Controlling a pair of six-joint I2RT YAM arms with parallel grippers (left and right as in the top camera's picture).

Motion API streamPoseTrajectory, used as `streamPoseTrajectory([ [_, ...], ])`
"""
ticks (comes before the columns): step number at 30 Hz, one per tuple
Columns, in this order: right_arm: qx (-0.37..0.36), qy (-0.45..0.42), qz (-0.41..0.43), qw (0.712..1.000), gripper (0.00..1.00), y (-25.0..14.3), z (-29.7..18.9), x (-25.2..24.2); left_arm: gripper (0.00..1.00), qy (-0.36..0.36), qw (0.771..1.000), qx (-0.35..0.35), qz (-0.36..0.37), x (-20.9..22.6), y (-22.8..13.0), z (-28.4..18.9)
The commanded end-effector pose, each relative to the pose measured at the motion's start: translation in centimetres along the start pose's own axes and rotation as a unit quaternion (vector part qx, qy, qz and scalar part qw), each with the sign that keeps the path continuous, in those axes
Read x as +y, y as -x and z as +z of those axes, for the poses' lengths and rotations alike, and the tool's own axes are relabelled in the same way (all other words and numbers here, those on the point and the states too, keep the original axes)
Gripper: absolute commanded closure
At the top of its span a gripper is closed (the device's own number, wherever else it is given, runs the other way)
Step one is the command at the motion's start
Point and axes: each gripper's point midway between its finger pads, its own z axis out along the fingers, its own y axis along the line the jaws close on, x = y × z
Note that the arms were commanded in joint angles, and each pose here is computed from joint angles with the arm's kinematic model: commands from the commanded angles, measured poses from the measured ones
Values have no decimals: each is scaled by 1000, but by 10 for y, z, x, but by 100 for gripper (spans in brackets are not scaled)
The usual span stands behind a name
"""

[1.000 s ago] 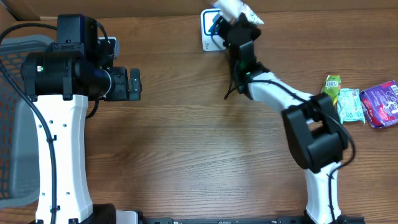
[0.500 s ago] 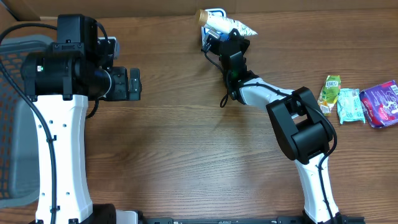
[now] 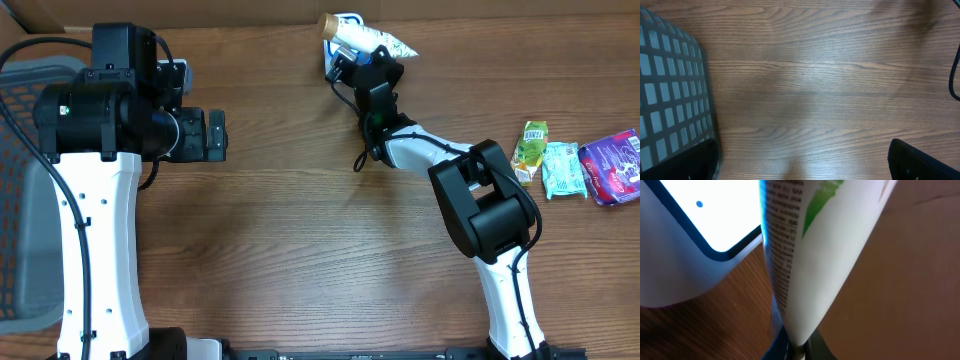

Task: Scan the item barcode
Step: 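Hold the white tube's barcode in front of the scanner, right gripper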

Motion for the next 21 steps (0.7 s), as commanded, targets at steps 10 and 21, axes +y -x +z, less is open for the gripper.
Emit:
streamPoseTrajectory([
  [10,-35,43,73,996,96,75,-91,-68,1,-2,1000,2,9,0,2,2],
  [21,-15,408,314,857,96,74,-207,-28,0,-3,1000,1,9,0,2,2],
])
